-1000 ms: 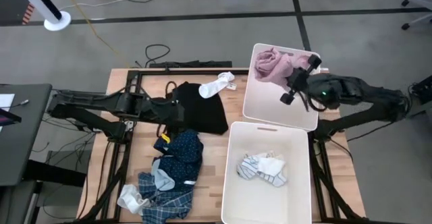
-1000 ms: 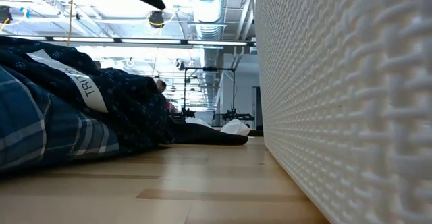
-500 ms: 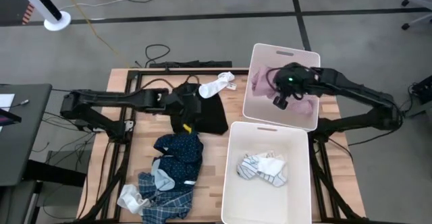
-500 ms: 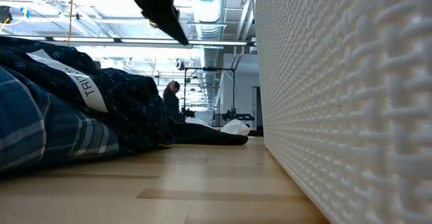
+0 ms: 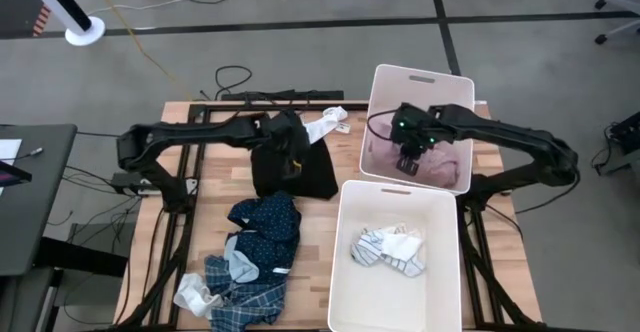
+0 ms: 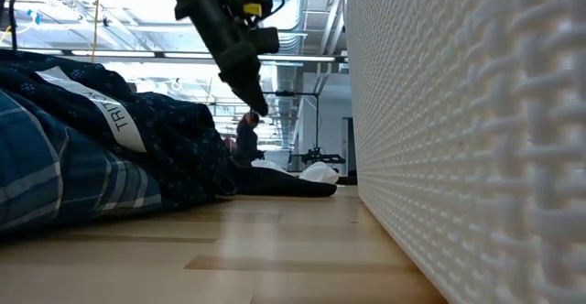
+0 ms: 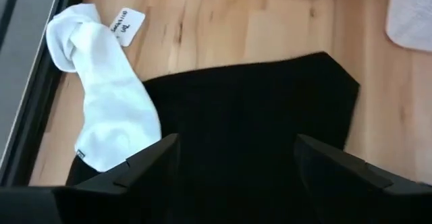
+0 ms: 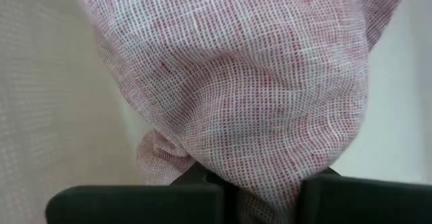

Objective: Sort clothes
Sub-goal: Put the pink polo into the top laundry bin, then put the top white sock into the bottom laundry bin

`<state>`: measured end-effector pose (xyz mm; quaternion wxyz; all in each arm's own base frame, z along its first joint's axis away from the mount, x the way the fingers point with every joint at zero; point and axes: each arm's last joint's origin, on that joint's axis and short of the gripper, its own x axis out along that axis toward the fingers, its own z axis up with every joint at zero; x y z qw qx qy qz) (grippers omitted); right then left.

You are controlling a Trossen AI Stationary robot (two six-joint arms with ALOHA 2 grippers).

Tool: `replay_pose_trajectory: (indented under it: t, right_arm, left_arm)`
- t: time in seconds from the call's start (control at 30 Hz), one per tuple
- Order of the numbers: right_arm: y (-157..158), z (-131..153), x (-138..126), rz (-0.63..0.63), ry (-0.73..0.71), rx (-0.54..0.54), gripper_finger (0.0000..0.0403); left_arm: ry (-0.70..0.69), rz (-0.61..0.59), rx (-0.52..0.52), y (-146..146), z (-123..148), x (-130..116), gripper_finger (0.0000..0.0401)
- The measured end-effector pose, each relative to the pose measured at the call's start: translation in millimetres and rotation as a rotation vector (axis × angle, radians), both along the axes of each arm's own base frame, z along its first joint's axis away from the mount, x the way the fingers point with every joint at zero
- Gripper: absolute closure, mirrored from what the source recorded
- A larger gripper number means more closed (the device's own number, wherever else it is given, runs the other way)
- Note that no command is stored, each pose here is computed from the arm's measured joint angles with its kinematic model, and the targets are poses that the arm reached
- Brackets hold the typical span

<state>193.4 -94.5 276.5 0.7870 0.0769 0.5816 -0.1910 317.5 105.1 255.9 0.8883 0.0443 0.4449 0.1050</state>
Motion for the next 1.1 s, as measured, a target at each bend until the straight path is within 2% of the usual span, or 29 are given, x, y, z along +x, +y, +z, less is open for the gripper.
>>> replay_pose_trajectory:
  t: [0.2, 0.33, 0.43, 0.63, 0.83, 1.0, 1.1]
  right_arm:
    - [-6, -13, 9, 0.037, -0.01, 0.16, 0.0338]
    - [-6, -22, 17, 0.058, -0.006, 0.249, 0.0319]
    - [-9, -29, 21, 0.056, 0.023, 0.268, 0.0295]
    - [-8, -37, 28, 0.07, 0.039, 0.308, 0.0227]
    - [-1, -33, 30, 0.093, 0.009, 0.313, 0.0149]
    - [7, -26, 29, 0.106, -0.028, 0.303, 0.0121]
    - [12, -20, 27, 0.121, -0.047, 0.293, 0.0117]
  left_arm:
    - [-0.124, 0.022, -0.022, 27, 6, -1, 0.0115]
    - [-0.184, 0.033, -0.043, 45, 8, -5, 0.0115]
    - [-0.177, 0.074, -0.055, 59, -1, -5, 0.0115]
    - [-0.092, 0.196, -0.134, 87, -38, -4, 0.0115]
    - [-0.022, 0.345, -0.127, 107, -68, -3, 0.0115]
    - [-0.002, 0.38, -0.15, 117, -78, 3, 0.0119]
    - [0.025, 0.375, -0.158, 120, -85, 7, 0.0139]
